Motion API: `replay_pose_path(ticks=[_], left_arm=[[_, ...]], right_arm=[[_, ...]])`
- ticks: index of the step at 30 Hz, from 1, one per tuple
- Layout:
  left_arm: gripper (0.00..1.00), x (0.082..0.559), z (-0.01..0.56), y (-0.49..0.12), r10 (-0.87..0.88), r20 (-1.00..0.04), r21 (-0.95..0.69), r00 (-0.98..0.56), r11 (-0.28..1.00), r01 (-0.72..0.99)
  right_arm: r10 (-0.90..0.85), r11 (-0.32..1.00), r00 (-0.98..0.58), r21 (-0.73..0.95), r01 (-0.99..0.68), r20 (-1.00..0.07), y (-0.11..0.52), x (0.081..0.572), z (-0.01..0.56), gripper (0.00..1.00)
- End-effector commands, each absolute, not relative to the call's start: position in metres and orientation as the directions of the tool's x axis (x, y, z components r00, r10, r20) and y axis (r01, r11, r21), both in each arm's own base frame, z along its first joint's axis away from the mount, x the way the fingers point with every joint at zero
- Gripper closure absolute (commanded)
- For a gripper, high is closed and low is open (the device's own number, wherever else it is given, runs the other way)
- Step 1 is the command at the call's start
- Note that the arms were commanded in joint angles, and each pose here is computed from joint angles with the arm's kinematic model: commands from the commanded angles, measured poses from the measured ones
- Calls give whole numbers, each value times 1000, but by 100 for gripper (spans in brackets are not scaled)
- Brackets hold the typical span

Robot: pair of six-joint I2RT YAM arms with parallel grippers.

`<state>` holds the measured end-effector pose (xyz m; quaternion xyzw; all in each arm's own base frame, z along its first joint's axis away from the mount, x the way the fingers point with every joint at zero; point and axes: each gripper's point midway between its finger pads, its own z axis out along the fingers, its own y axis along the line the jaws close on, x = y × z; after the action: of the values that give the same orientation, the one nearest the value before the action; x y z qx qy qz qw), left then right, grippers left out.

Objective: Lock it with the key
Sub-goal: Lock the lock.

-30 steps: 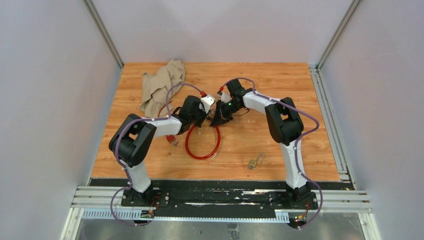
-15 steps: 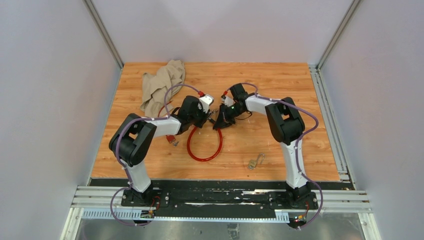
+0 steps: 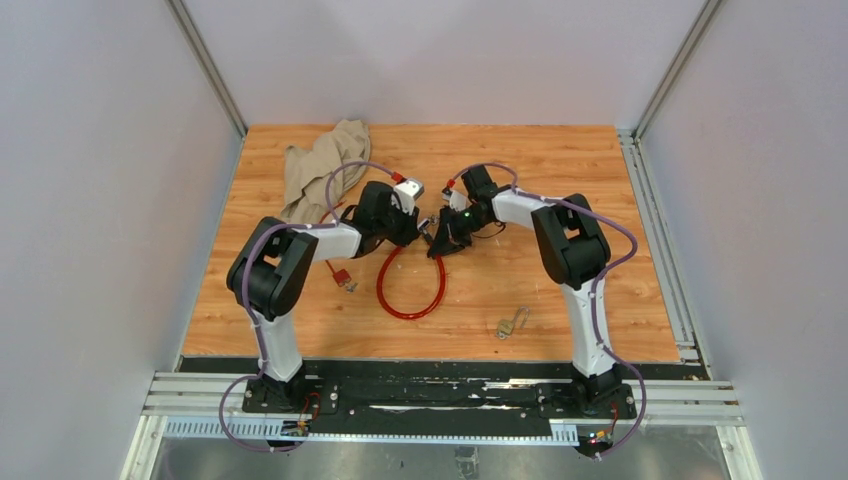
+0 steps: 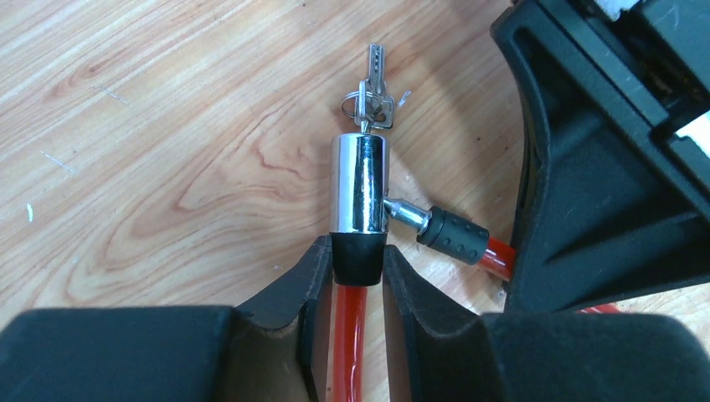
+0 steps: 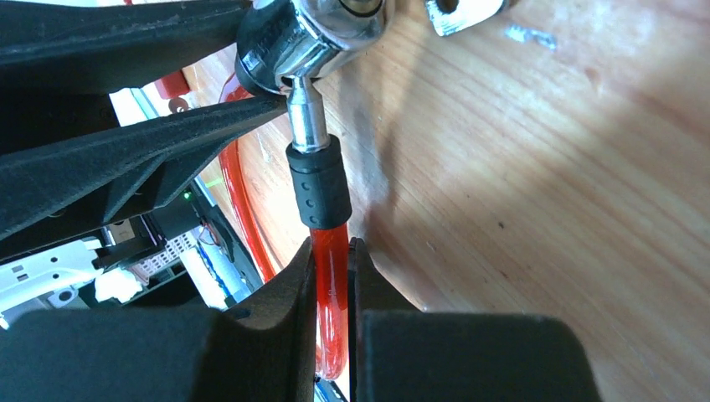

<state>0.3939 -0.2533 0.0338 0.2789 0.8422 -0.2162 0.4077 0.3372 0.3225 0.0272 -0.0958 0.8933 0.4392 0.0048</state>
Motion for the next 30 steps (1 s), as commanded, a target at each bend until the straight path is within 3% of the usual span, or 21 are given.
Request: replay_pose_path(ticks=[1,5,12,17,26,30], left_arm=[[88,356,34,-294,272,-768,-336,-579,599,727],[99,356,28,-290,289,-759,-321,-584,614,721],[100,368,35,-270,349,-790,-165,-505,672,722],[100,363,49,-275,439,-819,-23,-370,619,785],[100,344,47,-293,362,-837,-149,-411,571,807],[100,340,45,-302,311,-829,-228,-464,570,790]], right_arm=[[-165,505,-964,822,-263,-207,338,358,31,99],[-152,533,-961,800,-275,-229,335,367,30,99],[-174,558,-972,798,-227,-155,328,363,35,99],[-208,591,-964,765,-258,-164,320,363,37,99],[-218,645,-950,697,-312,-224,316,374,24,99],[-168,611,-952,732,-303,-255,325,378,24,99]])
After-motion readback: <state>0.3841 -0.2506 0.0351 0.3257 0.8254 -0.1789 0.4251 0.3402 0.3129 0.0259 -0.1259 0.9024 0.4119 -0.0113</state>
